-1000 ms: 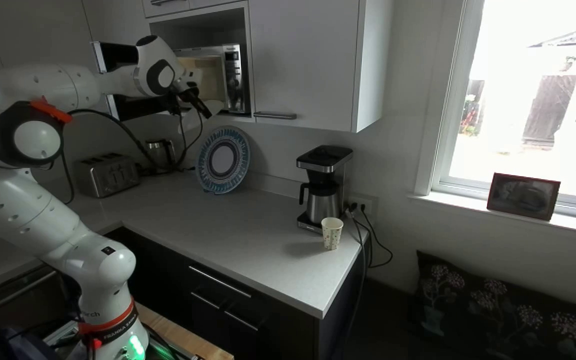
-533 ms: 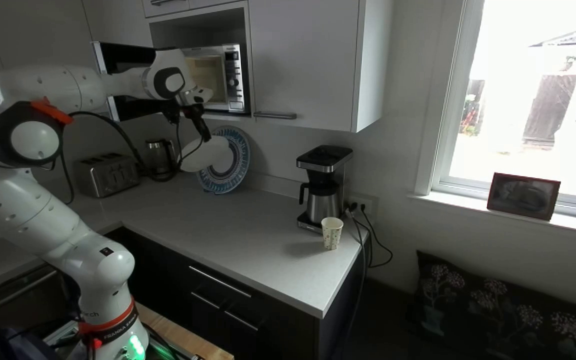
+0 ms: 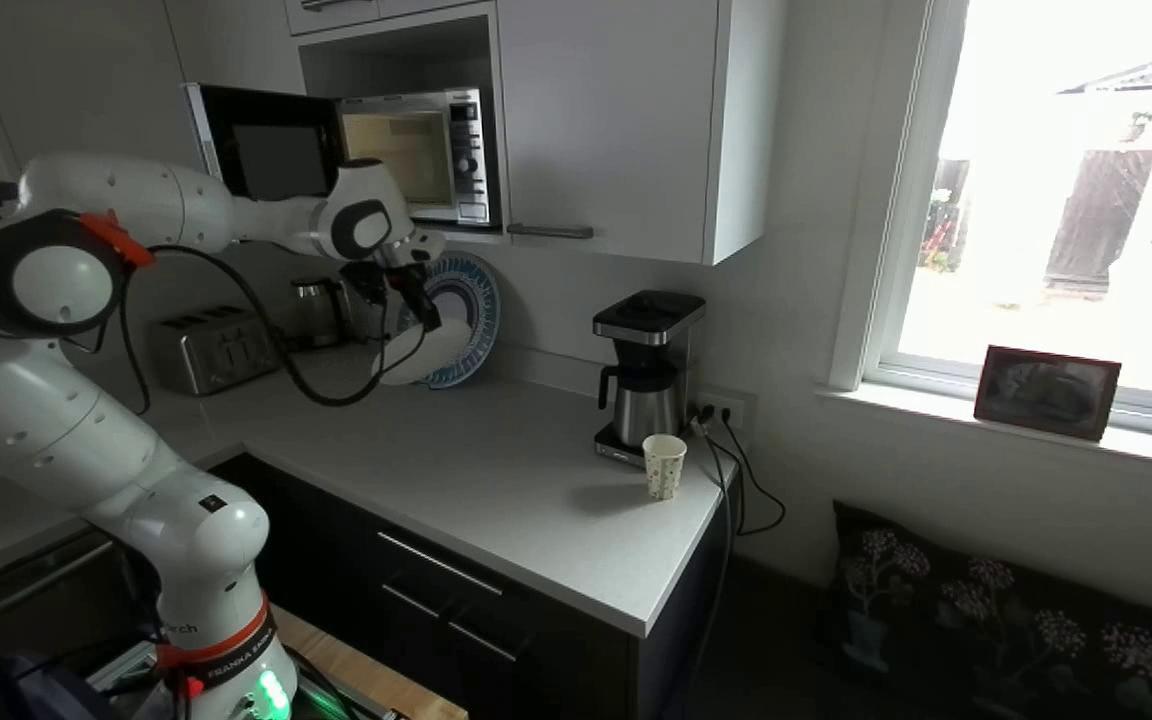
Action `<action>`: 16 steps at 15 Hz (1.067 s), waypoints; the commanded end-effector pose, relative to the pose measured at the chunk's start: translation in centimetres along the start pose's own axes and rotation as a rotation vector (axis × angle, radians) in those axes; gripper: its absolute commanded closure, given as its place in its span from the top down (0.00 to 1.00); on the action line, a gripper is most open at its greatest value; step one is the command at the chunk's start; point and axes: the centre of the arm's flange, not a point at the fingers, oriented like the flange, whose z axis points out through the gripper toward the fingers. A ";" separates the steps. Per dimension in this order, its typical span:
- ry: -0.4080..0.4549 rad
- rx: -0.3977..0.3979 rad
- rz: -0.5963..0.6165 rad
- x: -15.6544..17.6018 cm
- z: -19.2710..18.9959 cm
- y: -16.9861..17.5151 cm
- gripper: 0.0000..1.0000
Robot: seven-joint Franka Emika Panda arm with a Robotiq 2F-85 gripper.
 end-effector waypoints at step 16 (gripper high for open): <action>-0.039 0.224 -0.006 -6.9 18.2 15.0 0.01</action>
